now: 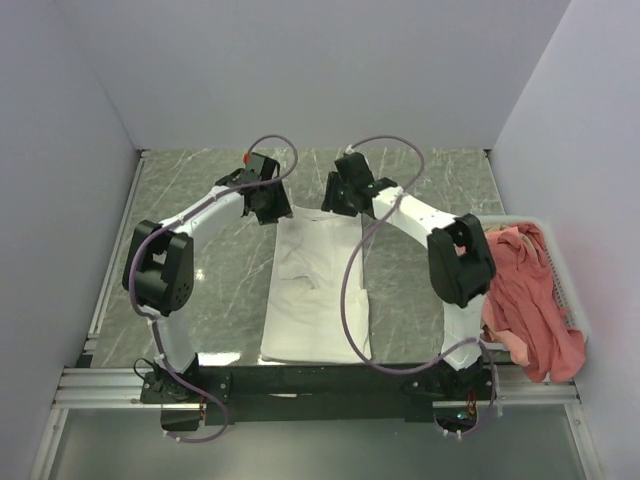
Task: Fold and stack the t-shirts
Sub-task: Fold the tshirt
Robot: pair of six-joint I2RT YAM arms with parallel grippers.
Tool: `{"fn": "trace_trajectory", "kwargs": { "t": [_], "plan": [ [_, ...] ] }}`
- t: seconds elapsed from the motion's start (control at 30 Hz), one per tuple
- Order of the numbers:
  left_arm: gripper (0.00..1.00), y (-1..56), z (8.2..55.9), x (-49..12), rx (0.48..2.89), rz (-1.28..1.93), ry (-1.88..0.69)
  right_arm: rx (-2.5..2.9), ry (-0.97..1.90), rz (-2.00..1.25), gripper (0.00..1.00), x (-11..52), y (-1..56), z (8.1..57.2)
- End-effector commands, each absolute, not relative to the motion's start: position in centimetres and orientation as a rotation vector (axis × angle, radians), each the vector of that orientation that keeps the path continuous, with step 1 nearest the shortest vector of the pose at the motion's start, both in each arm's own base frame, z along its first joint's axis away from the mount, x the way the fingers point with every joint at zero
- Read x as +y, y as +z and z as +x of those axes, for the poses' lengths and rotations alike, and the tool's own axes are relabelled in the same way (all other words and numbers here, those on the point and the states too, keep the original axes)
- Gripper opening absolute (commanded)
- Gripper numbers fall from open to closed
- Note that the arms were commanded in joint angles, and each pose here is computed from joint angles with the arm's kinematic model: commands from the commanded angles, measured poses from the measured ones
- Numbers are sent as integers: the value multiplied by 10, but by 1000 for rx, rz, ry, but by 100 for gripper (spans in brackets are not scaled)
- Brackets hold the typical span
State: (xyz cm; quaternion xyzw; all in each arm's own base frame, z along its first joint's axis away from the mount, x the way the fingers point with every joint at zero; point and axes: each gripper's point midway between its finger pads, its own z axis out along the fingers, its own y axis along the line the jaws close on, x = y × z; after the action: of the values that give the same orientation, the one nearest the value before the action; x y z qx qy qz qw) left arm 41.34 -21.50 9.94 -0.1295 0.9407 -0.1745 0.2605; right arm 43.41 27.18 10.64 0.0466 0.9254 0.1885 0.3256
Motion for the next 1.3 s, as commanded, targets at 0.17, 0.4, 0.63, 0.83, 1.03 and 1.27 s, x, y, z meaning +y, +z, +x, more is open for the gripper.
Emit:
{"fn": "trace_trajectory", "kwargs": {
  "t": [0.17, 0.4, 0.63, 0.83, 1.03, 1.27],
  "plan": [
    [52, 85, 437, -221, 2593, -236, -450, 2433, 455, 63, 49, 287, 99, 467],
    [60, 64, 431, -230, 2628, -202, -514, 2457, 491, 19, 48, 303, 85, 457],
    [53, 53, 427, -233, 2665, -187, -530, 2465, 544, -5, 45, 316, 79, 442],
    [45, 43, 423, -230, 2691, -190, -494, 2468, 501, 15, 46, 313, 74, 449],
    [39, 41, 422, -230, 2693, -188, -480, 2481, 438, 33, 46, 311, 67, 456],
    [27, 40, 420, -231, 2698, -191, -494, 2499, 419, 33, 46, 313, 55, 459]
  ]
}}
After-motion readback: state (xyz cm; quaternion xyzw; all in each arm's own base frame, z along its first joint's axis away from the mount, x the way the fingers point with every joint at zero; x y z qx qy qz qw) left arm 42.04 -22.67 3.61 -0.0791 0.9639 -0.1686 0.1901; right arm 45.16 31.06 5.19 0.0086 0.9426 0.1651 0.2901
